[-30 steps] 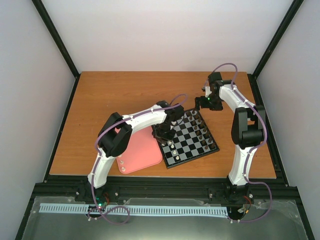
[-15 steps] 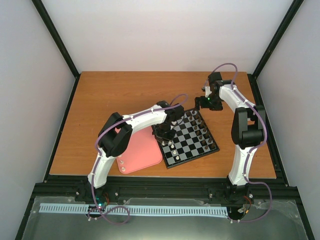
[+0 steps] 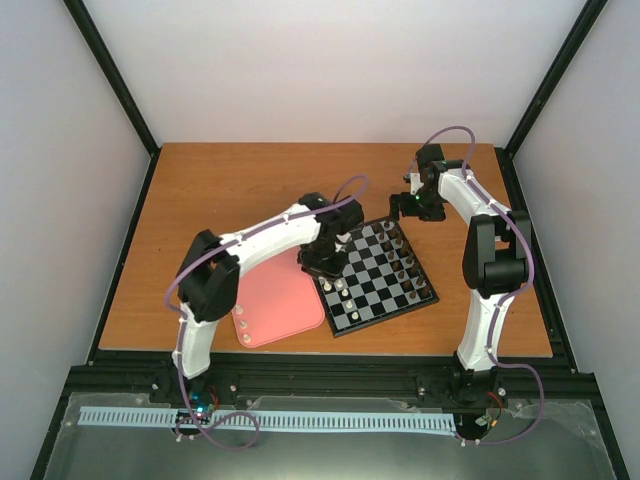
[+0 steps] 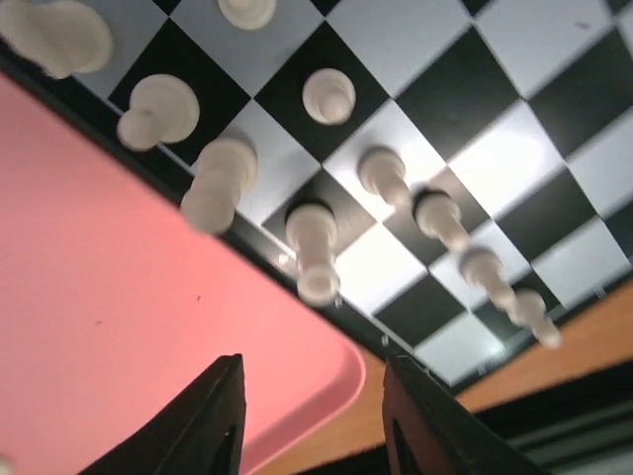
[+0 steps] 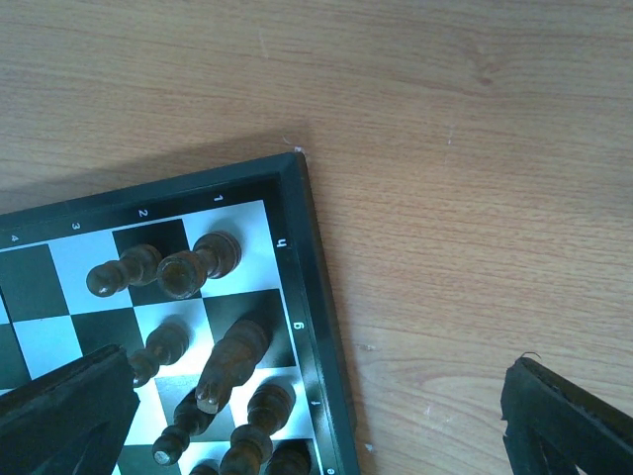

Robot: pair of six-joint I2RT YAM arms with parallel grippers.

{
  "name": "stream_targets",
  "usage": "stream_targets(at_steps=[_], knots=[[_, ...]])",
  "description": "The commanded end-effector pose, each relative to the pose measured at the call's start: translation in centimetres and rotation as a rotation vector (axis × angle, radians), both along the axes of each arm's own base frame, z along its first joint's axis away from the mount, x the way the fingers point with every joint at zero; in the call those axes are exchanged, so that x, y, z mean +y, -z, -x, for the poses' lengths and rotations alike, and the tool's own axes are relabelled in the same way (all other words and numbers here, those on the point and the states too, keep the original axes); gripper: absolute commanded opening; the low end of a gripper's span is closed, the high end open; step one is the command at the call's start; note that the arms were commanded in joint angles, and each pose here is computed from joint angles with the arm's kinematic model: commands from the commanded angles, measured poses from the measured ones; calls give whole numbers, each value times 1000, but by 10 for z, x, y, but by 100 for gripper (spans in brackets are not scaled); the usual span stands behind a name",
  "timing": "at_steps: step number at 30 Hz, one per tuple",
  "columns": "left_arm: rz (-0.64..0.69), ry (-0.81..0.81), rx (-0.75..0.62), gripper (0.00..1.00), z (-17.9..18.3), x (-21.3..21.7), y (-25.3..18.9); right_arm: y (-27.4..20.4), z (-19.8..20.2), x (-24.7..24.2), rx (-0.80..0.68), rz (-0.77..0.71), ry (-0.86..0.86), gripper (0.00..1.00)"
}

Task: Set up the chess pieces on the board
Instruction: Place the chess piece on the chessboard, then pick up the chess piece from the storage box.

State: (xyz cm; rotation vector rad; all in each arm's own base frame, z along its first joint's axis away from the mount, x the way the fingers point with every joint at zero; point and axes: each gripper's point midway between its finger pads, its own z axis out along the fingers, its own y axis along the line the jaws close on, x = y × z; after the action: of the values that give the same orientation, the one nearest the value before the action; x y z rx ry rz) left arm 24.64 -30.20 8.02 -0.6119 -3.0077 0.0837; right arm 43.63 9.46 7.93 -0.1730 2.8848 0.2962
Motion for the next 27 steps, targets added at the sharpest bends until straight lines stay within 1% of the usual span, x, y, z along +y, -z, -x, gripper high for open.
stream_targets(at_steps=[1,4,5,8,9,10,15,18,21,23,27], knots=[[55,7,-27,46,17,11,-49,-4,-3,2,-9,-9,-12,100],[50,-20,-65,61,21,28,-65,-5,-2,2,-8,-8,-12,100],[46,-49,-80,64,20,39,-69,-5,-2,1,-9,-7,-11,100],[5,-176,-56,66,22,85,-55,-5,-3,0,-12,-4,-9,100],[-5,-231,-56,69,22,102,-52,-6,-2,1,-13,-6,-8,100],[-20,-292,-70,70,20,120,-49,-5,-2,1,-10,-7,-9,100],[-25,-565,-106,69,18,187,-33,-4,-1,3,-8,-15,-11,100],[-29,-655,-116,69,15,211,-24,-4,-2,4,-7,-19,-13,100],[-27,-686,-92,69,14,220,-13,-4,-3,4,-6,-20,-14,100],[-17,-692,-67,66,16,219,-4,-4,-3,5,-4,-23,-15,100],[-5,-707,-4,63,29,216,16,-3,-3,4,-1,-22,-15,100]])
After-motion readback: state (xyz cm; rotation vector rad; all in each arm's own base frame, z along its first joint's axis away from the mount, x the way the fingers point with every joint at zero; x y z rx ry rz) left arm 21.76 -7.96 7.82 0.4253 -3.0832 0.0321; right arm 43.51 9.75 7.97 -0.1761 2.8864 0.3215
